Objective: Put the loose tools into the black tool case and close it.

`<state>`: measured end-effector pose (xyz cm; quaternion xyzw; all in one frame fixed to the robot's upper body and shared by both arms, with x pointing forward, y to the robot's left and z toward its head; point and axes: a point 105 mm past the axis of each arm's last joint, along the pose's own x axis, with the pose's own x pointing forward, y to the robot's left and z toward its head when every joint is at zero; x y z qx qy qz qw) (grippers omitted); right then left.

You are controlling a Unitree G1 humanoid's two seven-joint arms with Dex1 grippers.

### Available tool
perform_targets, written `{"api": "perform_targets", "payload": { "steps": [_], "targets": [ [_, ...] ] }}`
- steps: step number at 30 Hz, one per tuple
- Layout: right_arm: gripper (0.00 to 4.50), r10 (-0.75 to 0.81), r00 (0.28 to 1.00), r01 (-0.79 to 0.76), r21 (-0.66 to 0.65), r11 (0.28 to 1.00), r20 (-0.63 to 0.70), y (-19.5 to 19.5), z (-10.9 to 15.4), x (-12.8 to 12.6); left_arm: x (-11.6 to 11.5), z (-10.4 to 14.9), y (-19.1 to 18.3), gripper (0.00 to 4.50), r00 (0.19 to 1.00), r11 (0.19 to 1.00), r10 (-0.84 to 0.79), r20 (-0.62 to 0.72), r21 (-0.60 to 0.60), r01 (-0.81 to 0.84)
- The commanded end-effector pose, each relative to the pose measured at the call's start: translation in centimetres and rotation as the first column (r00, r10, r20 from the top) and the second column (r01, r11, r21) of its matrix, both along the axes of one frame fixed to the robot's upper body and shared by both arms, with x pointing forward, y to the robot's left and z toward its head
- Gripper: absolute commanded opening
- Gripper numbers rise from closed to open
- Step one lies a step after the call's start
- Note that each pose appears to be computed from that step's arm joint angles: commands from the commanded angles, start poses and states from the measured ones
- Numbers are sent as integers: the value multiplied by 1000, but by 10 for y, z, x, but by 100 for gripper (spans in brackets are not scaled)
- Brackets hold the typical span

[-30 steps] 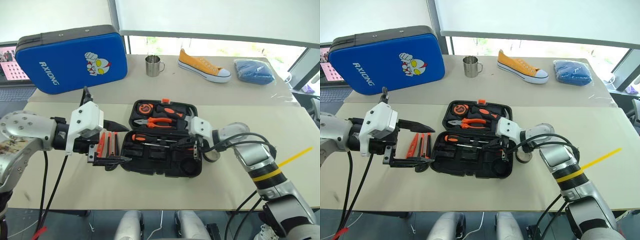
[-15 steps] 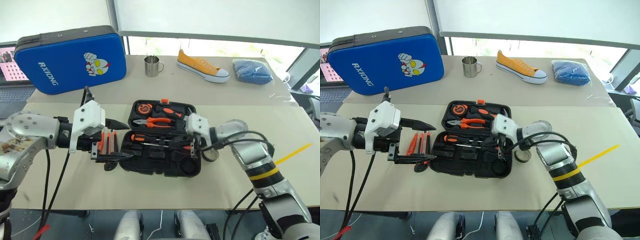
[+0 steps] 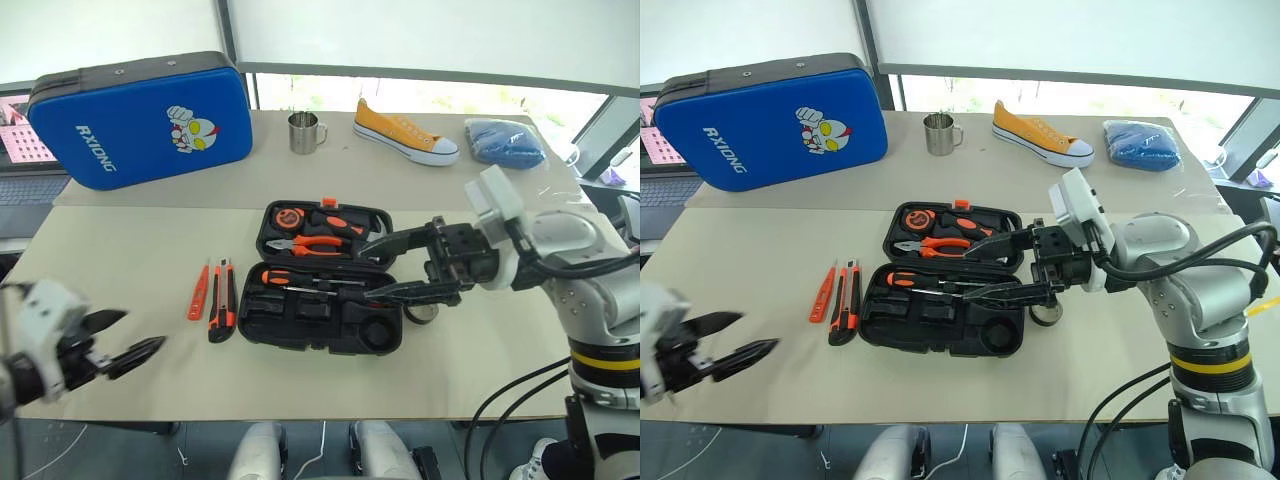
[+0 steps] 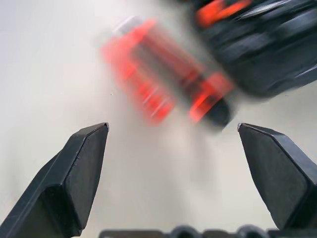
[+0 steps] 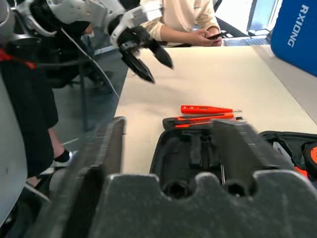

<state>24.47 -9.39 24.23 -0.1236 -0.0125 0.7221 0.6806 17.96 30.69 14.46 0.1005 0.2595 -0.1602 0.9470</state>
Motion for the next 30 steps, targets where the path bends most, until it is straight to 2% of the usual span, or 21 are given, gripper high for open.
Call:
{"api": "perform_targets", "payload": {
  "steps": [1, 5, 13, 18, 20, 22, 30],
  "targets": [
    [447, 25, 998, -25, -5, 1000, 52, -1, 5, -4, -6, 1, 4, 450, 1000, 996, 21, 4, 85, -21],
    [447, 25, 997, -23, -19, 1000, 68, 1, 0, -5, 3, 1, -3, 450, 998, 993, -4, -68, 115, 12],
    [447, -22, 997, 21, 17, 1000, 80, 6, -6, -14, 65, 26, -37, 450, 965, 1000, 4, -262, -10, -7],
    [447, -67, 995, 64, 44, 997, 76, 10, -13, -22, 105, 18, -27, 450, 930, 992, 123, -347, 23, -122],
    [447, -89, 994, 85, 64, 994, 70, 11, -13, -23, 118, 19, -37, 450, 926, 994, 96, -366, -18, -110],
    [447, -105, 993, 100, 76, 992, 62, 12, -14, -24, 123, 16, -43, 450, 912, 995, 72, -404, -37, -95],
    [447, -171, 983, 164, 106, 981, 62, 15, -18, -23, 141, 3, -53, 450, 877, 994, 103, -469, 21, -105]
  ]
}}
